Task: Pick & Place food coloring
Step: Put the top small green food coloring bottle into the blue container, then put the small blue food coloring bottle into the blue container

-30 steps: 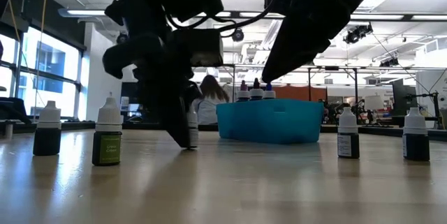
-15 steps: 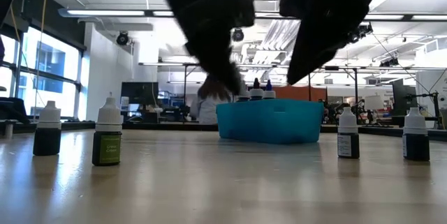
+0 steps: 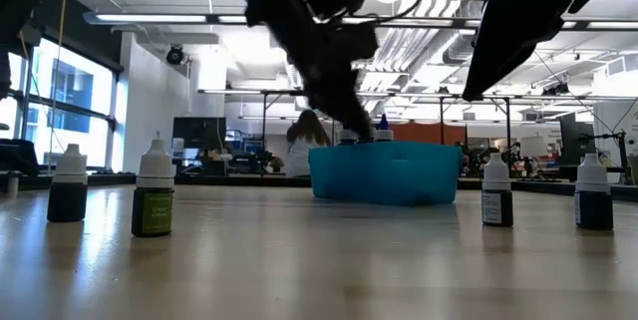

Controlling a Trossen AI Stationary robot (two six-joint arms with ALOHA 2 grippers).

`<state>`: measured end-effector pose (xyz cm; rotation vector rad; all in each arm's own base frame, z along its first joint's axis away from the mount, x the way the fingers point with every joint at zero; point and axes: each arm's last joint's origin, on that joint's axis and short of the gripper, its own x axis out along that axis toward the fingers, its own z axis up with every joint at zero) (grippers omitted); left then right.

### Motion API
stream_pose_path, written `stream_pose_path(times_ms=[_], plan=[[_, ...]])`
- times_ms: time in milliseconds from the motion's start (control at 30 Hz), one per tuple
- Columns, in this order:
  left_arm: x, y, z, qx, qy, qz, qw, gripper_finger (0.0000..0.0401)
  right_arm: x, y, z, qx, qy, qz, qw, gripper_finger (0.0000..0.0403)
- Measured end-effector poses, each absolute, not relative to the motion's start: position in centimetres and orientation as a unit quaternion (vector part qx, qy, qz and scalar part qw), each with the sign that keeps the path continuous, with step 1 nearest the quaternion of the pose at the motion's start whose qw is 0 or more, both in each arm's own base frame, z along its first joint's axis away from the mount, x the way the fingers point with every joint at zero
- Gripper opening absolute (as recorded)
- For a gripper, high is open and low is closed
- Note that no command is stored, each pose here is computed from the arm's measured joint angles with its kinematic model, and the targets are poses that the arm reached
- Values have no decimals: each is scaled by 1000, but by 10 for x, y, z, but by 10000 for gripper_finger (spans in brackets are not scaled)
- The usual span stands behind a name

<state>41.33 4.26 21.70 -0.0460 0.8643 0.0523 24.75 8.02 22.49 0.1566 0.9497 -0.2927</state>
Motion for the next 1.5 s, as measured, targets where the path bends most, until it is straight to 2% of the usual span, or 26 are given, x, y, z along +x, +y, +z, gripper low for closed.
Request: stream_pose_path(times_ms=[367,667,833,1000,1167,1367,1433,1500], plan=[[417,49,195,-9,449,24,893,72,248,80,225,73,452,-142,878,158],[421,49,188,3,446,21,895,136,248,80,225,72,449,-145,879,158],[422,49,190,4,449,21,893,146,248,80,225,71,447,-146,880,158],[423,46,223,-23,455,-28,890,146,249,80,226,72,443,-146,881,158],[416,42,266,-58,508,-72,856,146,250,82,226,77,449,-125,882,158],[410,34,292,-55,527,-91,843,146,251,87,210,121,442,-43,888,158],[395,27,309,-49,529,-96,842,146,249,89,201,135,443,-9,886,158],[392,21,323,-37,510,-101,854,146,247,89,194,140,441,16,886,158]])
